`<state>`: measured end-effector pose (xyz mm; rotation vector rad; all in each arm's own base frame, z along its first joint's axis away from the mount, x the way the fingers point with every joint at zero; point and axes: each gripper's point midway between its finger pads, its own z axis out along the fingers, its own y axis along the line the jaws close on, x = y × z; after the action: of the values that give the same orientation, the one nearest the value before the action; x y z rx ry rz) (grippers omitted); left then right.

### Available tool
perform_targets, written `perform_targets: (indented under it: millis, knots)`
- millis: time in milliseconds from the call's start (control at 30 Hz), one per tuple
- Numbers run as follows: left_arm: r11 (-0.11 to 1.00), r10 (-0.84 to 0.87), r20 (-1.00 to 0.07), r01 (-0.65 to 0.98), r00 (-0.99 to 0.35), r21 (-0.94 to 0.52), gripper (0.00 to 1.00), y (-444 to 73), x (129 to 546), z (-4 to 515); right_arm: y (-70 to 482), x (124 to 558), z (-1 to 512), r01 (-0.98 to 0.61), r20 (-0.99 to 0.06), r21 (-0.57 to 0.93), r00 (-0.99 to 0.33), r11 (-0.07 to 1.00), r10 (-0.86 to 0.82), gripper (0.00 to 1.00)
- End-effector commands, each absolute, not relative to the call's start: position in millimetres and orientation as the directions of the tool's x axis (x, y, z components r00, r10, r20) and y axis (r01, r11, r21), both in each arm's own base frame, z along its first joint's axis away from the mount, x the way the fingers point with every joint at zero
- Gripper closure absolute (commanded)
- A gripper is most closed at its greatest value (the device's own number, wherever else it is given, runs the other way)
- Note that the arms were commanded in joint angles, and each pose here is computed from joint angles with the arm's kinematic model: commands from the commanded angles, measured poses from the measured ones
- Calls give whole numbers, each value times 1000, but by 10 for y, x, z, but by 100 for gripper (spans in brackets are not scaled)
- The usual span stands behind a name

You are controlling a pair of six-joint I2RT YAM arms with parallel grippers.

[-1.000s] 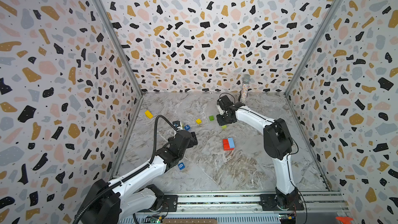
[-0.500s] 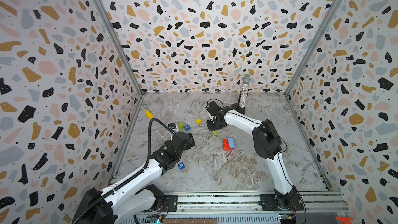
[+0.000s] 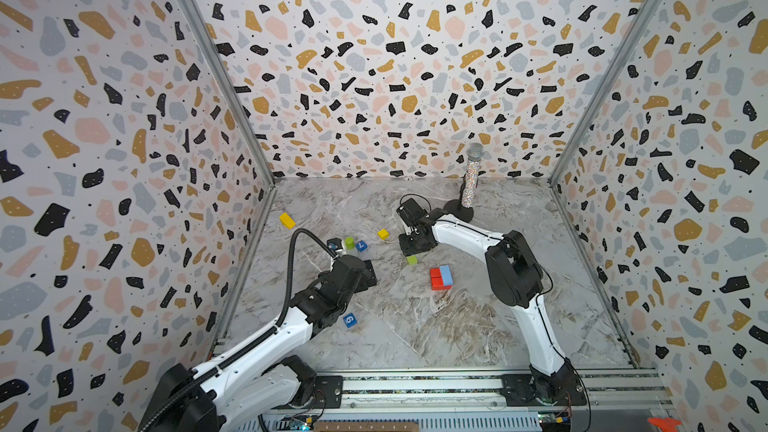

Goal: Build the wood block tower

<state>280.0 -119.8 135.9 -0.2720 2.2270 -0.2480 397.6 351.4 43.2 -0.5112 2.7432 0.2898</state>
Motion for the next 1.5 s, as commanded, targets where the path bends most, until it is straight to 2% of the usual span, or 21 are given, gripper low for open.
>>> perform_targets:
  millis: [0,233,500,667,833,1200,1467]
  knots:
    - [957,-278,-753,-103,-596,-272,0,-1194,2837,1436,3525,4058,868,-384,-442,163,-852,909,-281,53]
    - [963,-260,-748,-108,-610,-246,0,-1215,2884,1461,3392,4136,1479,-408,-582,223,-784,885,-215,50]
    - [962,-264,-720,-120,-642,-246,0,-1359,3028,1480,2835,4072,2115,-392,-728,266,-680,881,-83,42]
    - [961,-267,-714,-121,-647,-249,0,-1475,3170,1491,2425,3980,2122,-357,-735,328,-678,875,-1,37]
    - [970,-233,-711,-110,-663,-215,0,-1616,3312,1440,2083,3844,2072,-341,-726,414,-683,844,81,22]
    - [973,-218,-639,-113,-738,-202,4,-1992,3597,1035,1418,3504,1924,-238,-726,544,-614,805,310,17]
    - [982,-167,-617,-76,-769,-171,12,-2365,3764,873,1313,3373,1915,-238,-740,562,-574,792,352,17]
